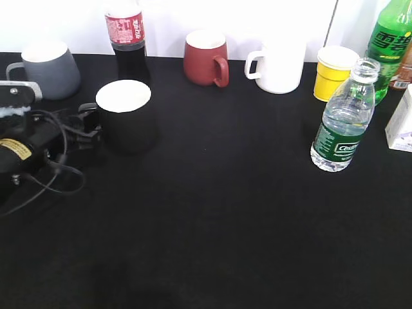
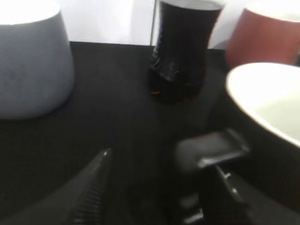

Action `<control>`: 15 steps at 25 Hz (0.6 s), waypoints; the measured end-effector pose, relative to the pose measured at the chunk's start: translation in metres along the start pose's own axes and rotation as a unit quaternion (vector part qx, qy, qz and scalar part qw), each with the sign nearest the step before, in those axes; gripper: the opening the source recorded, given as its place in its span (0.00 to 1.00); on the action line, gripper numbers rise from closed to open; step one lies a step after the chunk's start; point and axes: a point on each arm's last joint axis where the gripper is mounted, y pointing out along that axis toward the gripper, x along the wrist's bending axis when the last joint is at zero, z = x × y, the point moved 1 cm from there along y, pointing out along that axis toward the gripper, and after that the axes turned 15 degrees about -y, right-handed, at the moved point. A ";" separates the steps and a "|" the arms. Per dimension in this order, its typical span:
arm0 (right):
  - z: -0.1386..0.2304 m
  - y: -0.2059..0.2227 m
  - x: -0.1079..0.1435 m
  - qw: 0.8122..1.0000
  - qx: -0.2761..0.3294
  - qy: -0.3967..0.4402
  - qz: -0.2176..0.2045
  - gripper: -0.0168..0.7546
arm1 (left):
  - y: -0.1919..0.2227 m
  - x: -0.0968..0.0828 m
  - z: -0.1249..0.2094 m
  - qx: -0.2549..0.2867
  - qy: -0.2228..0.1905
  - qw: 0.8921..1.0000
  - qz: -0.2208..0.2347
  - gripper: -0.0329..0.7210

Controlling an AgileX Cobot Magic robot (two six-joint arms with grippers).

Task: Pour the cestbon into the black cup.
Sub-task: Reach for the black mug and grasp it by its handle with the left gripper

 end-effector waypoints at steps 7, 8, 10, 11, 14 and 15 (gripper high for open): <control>0.000 0.000 0.000 1.000 0.000 0.000 0.000 0.67 | 0.014 0.009 0.001 -0.001 0.032 0.999 0.043 0.55; 0.000 0.000 0.000 1.000 0.000 0.000 0.000 0.67 | 0.020 0.008 -0.001 -0.005 0.033 0.998 0.046 0.54; 0.000 0.000 0.000 1.000 0.000 0.000 0.000 0.67 | 0.028 0.005 -0.007 -0.013 0.036 0.998 0.052 0.49; 0.000 0.000 0.000 1.000 0.000 0.000 0.000 0.67 | 0.032 0.004 -0.009 -0.012 0.039 0.998 0.053 0.47; 0.000 0.000 0.000 1.000 0.000 0.000 0.000 0.67 | 0.048 0.002 -0.008 -0.002 0.049 0.997 0.061 0.35; 0.000 0.000 0.000 1.000 0.000 0.000 0.000 0.67 | 0.051 0.002 -0.005 -0.001 0.054 0.996 0.071 0.26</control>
